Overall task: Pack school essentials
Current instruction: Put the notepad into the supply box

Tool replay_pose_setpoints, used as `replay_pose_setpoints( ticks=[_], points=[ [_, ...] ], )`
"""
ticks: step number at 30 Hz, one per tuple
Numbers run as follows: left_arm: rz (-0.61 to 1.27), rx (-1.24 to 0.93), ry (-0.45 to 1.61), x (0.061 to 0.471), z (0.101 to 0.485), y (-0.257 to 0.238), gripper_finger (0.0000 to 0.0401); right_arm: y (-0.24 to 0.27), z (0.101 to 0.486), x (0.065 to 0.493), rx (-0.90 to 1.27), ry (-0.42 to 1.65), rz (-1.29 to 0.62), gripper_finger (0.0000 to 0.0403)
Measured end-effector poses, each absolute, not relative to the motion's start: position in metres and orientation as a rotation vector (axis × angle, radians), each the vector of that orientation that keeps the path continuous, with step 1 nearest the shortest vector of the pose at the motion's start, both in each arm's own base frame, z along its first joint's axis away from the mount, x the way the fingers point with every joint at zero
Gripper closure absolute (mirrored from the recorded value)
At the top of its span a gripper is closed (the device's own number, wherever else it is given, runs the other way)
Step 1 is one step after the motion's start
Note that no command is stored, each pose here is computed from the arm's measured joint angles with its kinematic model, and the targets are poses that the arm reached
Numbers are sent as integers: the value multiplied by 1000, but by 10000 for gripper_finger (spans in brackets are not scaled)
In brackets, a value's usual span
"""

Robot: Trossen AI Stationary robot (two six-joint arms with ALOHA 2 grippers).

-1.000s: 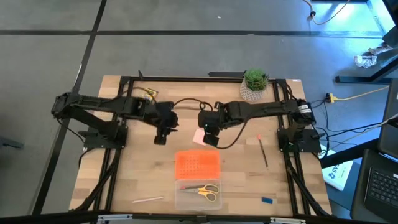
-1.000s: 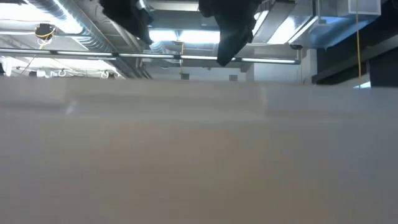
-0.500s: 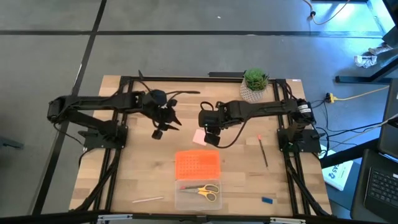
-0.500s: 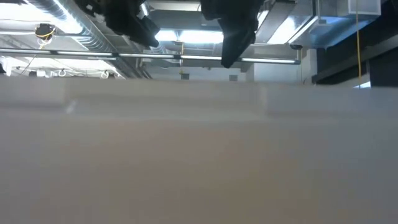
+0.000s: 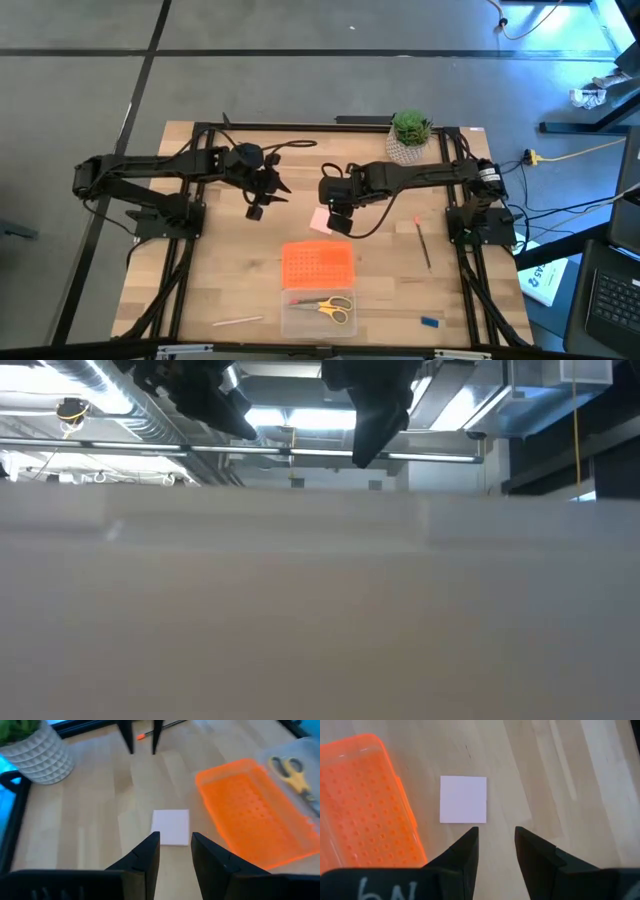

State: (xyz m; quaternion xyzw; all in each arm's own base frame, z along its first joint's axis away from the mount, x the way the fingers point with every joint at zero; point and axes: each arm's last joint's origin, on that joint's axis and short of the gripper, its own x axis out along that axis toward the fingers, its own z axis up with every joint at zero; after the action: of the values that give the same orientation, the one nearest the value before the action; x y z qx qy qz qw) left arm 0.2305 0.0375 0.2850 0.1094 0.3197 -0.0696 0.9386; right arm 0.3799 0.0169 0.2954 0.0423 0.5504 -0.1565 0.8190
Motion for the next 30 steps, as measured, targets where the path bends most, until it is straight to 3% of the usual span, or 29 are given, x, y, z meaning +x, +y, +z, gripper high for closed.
replay_pose_setpoints(
  ticks=[10, 25, 30],
  points=[
    [-33, 262, 681, 230, 285, 41, 297, 17, 296, 383, 96, 1144, -330, 274],
    [-30, 263, 683, 230, 285, 41, 297, 17, 299, 388, 110, 1078, -321, 273],
    [-30, 263, 682, 230, 285, 41, 297, 17, 299, 389, 111, 1077, -321, 241]
  ],
)
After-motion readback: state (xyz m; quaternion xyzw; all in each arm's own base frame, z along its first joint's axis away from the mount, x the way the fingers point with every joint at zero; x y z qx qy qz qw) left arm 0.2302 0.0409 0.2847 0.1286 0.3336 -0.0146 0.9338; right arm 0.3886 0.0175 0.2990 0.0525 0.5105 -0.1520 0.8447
